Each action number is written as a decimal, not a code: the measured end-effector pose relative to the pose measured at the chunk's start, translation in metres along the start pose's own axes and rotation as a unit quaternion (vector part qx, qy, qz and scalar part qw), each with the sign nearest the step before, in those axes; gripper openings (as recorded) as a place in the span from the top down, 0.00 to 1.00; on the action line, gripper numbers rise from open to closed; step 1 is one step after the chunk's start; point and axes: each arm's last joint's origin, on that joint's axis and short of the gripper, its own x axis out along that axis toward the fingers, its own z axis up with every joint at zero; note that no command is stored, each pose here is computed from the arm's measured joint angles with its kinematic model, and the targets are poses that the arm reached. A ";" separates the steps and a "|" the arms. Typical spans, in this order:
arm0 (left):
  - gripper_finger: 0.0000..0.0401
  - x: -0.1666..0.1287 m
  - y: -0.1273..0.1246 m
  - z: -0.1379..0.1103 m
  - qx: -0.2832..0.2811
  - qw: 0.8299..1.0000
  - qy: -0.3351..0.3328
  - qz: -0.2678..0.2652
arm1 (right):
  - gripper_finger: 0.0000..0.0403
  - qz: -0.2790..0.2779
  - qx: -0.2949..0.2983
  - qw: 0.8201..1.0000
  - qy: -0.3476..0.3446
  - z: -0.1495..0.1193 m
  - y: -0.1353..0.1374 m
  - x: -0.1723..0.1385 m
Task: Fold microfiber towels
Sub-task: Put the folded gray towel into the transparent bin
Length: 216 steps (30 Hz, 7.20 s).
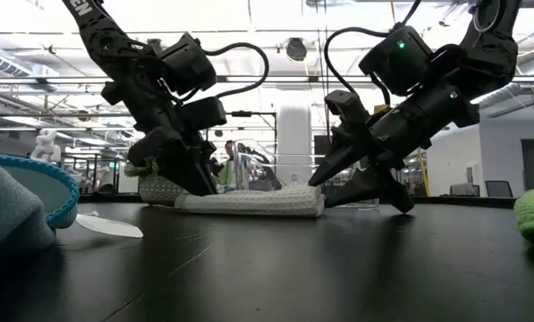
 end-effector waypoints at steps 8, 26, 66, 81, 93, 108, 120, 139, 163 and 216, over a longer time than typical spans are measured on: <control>0.80 0.000 0.000 0.000 -0.001 1.000 -0.001 0.001 | 0.58 0.046 0.011 0.998 0.033 -0.015 0.012 -0.001; 0.80 0.000 0.002 0.001 -0.033 0.999 -0.006 0.005 | 0.58 -0.023 -0.475 0.880 0.005 -0.053 0.103 -0.001; 0.80 -0.001 0.002 0.007 -0.080 0.996 -0.040 -0.017 | 0.58 -0.314 -0.653 0.682 0.099 -0.068 0.113 0.057; 0.80 -0.001 -0.001 0.005 -0.082 0.995 -0.032 -0.049 | 0.68 -0.355 -0.658 0.654 0.113 -0.060 0.091 0.077; 0.80 -0.001 -0.002 0.004 -0.044 0.998 -0.024 -0.042 | 0.98 -0.348 -0.653 0.661 0.124 -0.042 0.094 0.071; 0.71 -0.026 -0.060 0.029 0.135 0.989 -0.056 0.023 | 0.98 -0.278 -0.624 0.727 0.071 -0.005 0.139 0.022; 0.39 -0.018 -0.073 0.025 0.101 0.989 -0.026 0.104 | 0.98 -0.261 -0.614 0.741 0.074 -0.001 0.139 0.025; 0.56 0.016 -0.068 0.013 0.105 0.983 0.013 0.152 | 0.97 -0.260 -0.608 0.747 0.072 -0.001 0.140 0.025; 0.96 -0.072 -0.031 0.104 0.162 0.976 0.056 0.131 | 0.97 -0.326 -0.616 0.717 0.034 0.043 0.151 -0.040; 0.96 -0.031 0.125 0.099 0.104 0.992 0.033 0.069 | 0.98 -0.339 -0.572 0.743 0.080 0.148 0.034 -0.061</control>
